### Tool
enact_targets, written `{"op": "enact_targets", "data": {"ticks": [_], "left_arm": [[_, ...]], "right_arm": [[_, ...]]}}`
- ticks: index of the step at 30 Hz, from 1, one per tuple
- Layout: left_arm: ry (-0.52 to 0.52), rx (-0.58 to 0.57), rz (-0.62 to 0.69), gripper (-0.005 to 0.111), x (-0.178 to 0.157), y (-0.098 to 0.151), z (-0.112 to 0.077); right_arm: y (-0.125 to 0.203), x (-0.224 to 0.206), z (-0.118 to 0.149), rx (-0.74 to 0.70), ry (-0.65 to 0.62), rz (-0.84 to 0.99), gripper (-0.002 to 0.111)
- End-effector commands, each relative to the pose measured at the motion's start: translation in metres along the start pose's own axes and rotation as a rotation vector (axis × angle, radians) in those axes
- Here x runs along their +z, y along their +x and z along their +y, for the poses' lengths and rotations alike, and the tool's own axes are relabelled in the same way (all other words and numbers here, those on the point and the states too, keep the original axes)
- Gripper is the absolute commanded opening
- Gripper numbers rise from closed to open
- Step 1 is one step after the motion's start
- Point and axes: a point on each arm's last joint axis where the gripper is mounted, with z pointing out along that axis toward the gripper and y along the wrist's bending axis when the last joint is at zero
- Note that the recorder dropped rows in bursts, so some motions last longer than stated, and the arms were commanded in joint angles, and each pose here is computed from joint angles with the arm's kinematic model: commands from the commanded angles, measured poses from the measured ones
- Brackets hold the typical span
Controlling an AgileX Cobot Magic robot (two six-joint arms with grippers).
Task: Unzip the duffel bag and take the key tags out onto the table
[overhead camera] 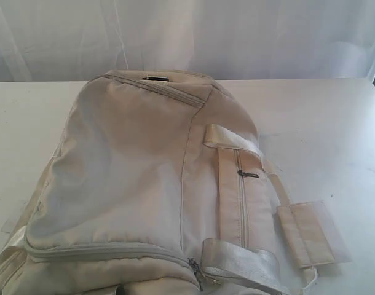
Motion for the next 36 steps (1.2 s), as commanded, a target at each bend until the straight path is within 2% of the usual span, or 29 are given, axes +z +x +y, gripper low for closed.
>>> {"op": "enact_targets", "data": {"ticks": [1, 19, 27, 29, 30, 36], "left_arm": [[0.006, -0.005, 0.006, 0.000, 0.000, 0.002, 0.000], [0.005, -0.005, -0.014, 0.000, 0.000, 0.000, 0.000], [-0.002, -0.005, -0.258, 0.000, -0.003, -0.022, 0.000], [-0.004, -0.006, -0.352, 0.000, -0.005, -0.030, 0.001], [-0.007, -0.006, -0.440, 0.000, -0.008, -0.038, 0.001], [-0.010, -0.006, -0.537, 0.000, -0.013, -0.045, 0.001]], "right_arm": [[0.000, 0.000, 0.000, 0.022, -0.001, -0.015, 0.000], [0.000, 0.000, 0.000, 0.007, -0.001, -0.015, 0.000], [-0.001, 0.000, 0.000, 0.007, -0.002, -0.025, 0.000], [-0.003, 0.000, 0.000, 0.009, -0.003, -0.045, 0.000], [-0.005, 0.000, 0.000, 0.009, -0.004, -0.076, 0.000], [-0.019, -0.002, 0.001, 0.009, -0.011, -0.222, 0.000]]}}
